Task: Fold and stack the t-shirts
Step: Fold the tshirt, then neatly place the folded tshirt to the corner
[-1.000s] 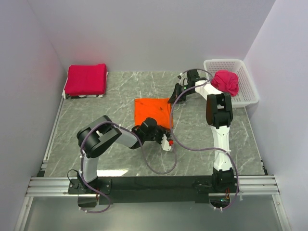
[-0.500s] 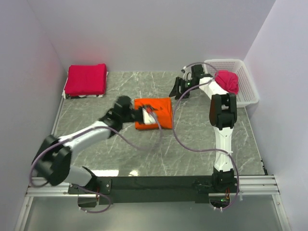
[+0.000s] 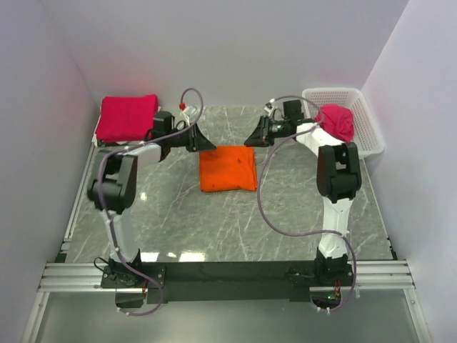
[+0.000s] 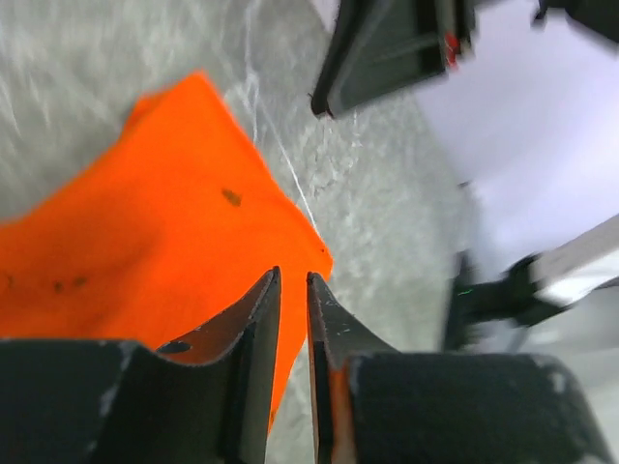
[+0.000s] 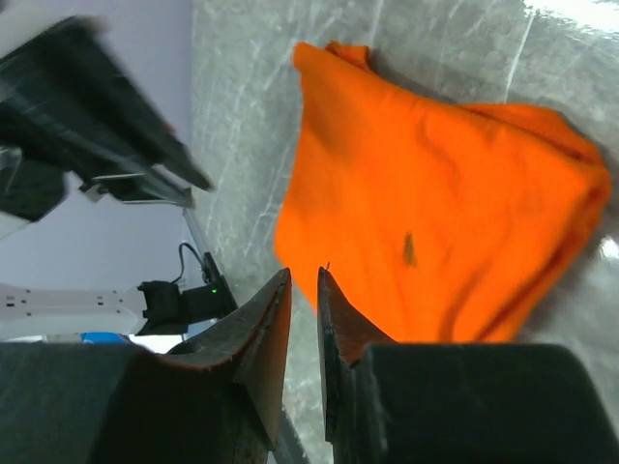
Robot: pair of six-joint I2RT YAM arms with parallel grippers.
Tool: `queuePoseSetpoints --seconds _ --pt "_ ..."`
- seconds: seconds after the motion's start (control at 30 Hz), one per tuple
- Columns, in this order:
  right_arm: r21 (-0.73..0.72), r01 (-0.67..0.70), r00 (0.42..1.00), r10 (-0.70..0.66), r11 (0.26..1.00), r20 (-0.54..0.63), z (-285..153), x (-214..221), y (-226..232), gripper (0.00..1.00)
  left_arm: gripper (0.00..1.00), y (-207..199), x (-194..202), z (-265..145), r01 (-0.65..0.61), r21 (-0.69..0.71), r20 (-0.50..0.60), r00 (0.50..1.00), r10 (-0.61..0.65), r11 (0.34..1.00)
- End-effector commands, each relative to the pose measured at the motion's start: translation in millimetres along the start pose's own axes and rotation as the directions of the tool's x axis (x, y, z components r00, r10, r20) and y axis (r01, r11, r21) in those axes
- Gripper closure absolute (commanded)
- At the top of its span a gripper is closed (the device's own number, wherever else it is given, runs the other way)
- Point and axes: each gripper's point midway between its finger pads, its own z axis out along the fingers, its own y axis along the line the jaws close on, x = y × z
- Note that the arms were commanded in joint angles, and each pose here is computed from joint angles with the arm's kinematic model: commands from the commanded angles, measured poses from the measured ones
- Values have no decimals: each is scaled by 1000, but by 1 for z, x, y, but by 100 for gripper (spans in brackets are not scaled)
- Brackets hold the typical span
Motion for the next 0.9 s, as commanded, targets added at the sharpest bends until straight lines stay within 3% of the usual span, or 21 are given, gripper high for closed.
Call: queuePoseSetpoints --seconds 0.0,0.13,0.4,0.47,0.6,0.7,0.87 --pt "-56 17 1000 -16 998 15 22 -8 3 76 79 -11 -14 13 267 140 7 963 -271 953" --pt "-36 -19 999 20 999 35 45 -29 -29 79 79 48 3 32 379 100 33 923 -384 920" --pt "105 -141 990 137 984 42 61 -21 -100 87 80 143 37 36 525 -91 87 851 -518 846" --pt "100 -107 994 103 989 37 56 -23 -91 87 80 141 34 29 512 -80 87 858 -506 855" --pt "55 0 998 -3 998 67 30 -32 -39 87 78 80 6 10 325 -8 56 944 -324 946" --pt "-23 41 995 -39 999 90 11 -24 9 86 76 36 5 0 259 39 33 965 -260 965" --pt "-91 -2 1000 0 996 -23 23 38 38 85 77 -3 40 8 356 95 -42 935 -353 930"
